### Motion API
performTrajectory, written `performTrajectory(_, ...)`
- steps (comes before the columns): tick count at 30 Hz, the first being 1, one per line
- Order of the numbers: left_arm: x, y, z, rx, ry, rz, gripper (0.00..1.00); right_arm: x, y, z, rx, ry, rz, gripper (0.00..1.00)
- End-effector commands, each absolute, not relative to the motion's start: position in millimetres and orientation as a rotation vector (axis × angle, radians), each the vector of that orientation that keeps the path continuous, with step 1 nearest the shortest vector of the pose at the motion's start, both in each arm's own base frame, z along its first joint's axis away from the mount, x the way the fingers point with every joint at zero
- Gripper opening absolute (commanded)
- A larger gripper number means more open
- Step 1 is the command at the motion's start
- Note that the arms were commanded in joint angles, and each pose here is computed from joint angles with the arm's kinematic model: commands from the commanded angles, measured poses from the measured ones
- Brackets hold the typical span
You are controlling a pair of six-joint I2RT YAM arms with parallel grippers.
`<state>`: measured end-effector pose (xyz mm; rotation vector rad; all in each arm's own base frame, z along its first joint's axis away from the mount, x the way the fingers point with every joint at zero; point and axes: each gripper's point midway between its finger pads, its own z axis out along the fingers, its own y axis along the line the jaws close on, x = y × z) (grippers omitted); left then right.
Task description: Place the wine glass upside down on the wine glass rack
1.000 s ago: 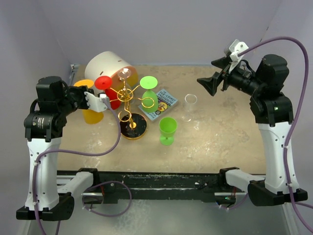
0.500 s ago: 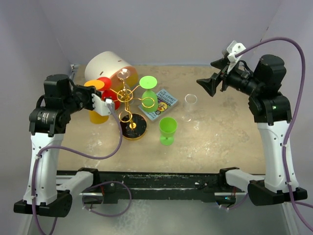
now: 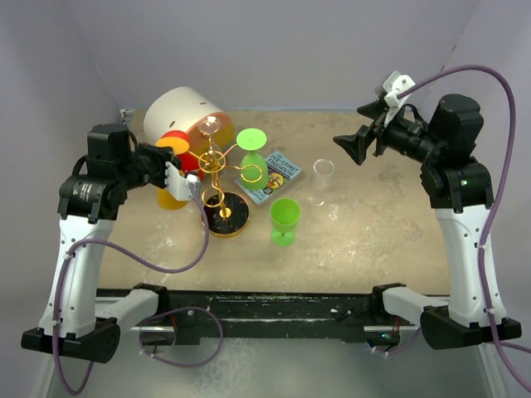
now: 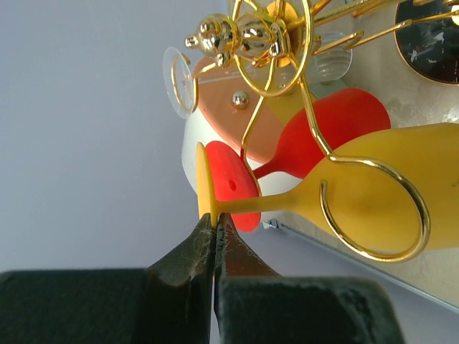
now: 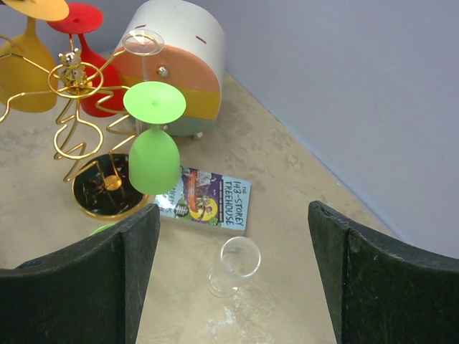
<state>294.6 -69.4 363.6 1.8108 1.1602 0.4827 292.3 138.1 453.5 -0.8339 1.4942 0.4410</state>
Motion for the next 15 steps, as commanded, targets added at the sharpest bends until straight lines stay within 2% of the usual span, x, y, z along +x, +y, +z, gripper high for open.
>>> performTrajectory(1, 289, -89, 372, 1.834, 1.039, 0.432, 0.0, 292, 135, 462, -0.835, 1.453, 0.403, 0.86)
performTrajectory(15, 278, -105, 365, 1.893, 0.968, 0.346, 0.0, 292, 134, 459, -0.838, 1.459, 0.391, 0.87)
